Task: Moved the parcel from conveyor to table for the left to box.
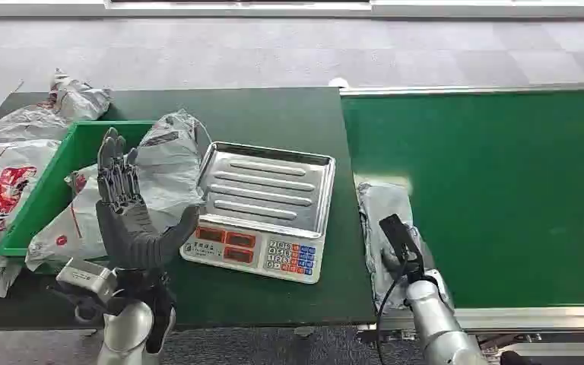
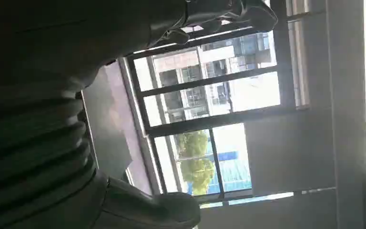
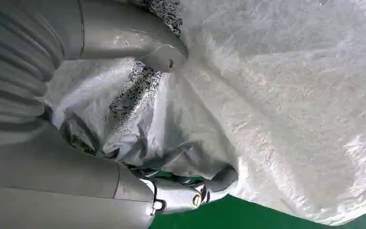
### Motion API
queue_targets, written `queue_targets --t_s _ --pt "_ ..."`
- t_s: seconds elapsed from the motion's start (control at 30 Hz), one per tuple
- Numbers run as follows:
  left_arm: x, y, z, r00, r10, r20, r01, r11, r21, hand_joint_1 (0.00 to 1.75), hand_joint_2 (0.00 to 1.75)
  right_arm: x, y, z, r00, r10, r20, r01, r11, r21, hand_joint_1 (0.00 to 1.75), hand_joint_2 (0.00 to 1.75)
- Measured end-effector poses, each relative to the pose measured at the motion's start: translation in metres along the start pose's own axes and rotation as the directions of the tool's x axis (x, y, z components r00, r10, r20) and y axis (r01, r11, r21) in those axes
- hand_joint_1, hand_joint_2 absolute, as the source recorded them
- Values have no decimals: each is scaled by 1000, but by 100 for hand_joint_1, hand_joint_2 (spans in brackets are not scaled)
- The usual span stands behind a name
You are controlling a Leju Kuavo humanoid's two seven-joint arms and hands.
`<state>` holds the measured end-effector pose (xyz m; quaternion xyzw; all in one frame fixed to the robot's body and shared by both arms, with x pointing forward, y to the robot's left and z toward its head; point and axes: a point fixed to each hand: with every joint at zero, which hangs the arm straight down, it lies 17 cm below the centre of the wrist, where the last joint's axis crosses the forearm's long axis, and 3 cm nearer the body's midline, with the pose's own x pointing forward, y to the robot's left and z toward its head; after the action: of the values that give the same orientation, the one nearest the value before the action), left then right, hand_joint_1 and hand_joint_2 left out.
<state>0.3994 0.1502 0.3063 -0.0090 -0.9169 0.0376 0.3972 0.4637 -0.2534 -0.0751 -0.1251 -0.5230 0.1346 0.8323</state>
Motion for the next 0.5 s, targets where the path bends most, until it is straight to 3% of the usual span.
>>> queue_targets --t_s 0.2,0.23,0.27,0.5 --pt "2 0 -2 1000 -10 15 10 1000 -5 0 175 23 16 6 984 -134 117 124 988 92 2 175" --pt "2 -1 -2 1000 -10 17 10 1000 -5 0 175 27 18 7 978 -156 135 142 984 109 152 175" --pt "2 -1 -3 1000 -9 19 9 1000 -6 0 175 30 20 8 974 -172 147 154 980 122 175 175" --pt "3 -2 -7 1000 -7 27 7 1000 -4 0 175 35 20 8 969 -187 164 167 977 132 175 175"
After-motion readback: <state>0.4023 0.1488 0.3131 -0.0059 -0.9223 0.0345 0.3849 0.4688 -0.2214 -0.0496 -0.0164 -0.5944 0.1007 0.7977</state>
